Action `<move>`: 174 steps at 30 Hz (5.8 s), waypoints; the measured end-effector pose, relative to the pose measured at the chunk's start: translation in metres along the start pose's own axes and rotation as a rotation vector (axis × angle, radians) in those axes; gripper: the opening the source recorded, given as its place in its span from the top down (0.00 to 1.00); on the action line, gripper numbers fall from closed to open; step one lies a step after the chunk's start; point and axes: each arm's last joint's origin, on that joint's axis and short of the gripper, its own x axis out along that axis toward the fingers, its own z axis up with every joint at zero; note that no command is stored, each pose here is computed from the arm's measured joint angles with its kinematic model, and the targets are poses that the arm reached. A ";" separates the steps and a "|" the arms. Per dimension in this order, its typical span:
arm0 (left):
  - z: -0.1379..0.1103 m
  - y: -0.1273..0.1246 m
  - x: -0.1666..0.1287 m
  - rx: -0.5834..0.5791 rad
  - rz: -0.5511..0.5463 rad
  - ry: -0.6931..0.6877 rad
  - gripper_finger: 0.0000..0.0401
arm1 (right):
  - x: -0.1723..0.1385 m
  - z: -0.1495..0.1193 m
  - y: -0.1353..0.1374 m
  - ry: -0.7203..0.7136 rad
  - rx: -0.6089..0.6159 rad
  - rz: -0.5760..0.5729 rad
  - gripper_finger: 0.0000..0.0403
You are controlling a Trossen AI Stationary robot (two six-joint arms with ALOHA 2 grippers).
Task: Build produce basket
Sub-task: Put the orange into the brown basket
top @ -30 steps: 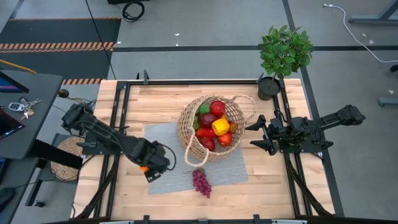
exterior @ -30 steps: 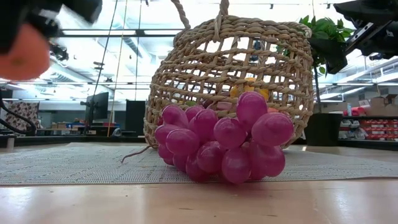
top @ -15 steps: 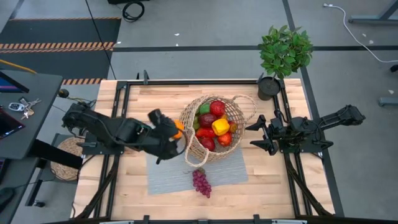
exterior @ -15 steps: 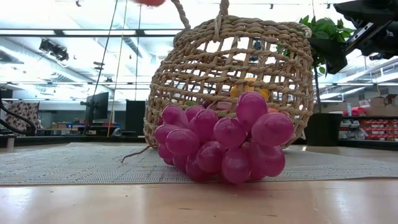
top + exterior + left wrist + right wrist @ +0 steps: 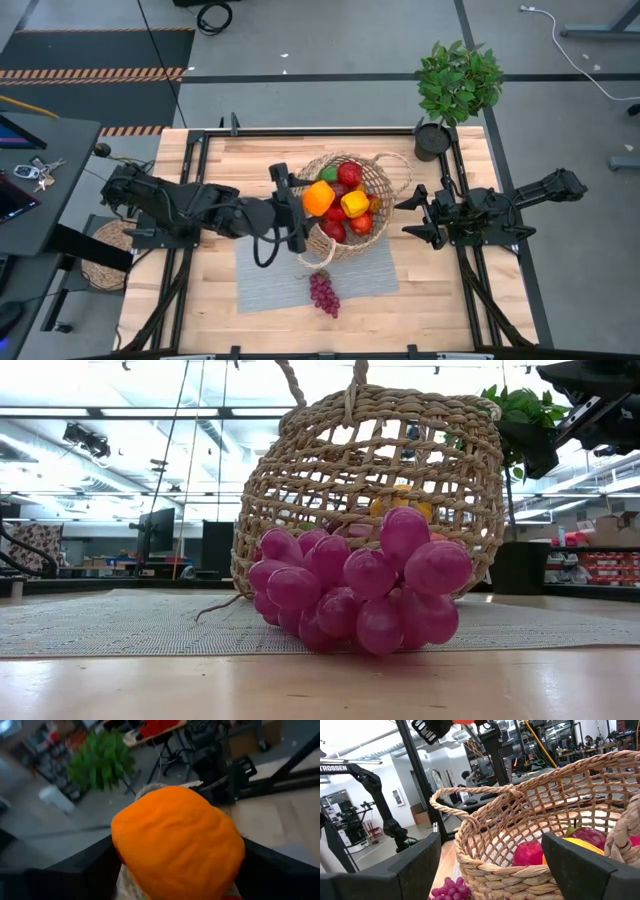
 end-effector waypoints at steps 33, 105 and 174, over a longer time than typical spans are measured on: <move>-0.015 -0.035 0.031 1.677 -0.072 0.054 0.15 | 0.000 0.001 0.000 -0.006 0.001 0.002 0.14; 0.000 -0.034 0.075 -0.935 0.801 -0.271 0.15 | 0.000 0.001 0.000 -0.006 0.001 0.002 0.14; -0.080 -0.045 0.185 0.127 -0.035 0.179 0.15 | 0.000 0.002 0.001 -0.019 0.003 0.005 0.14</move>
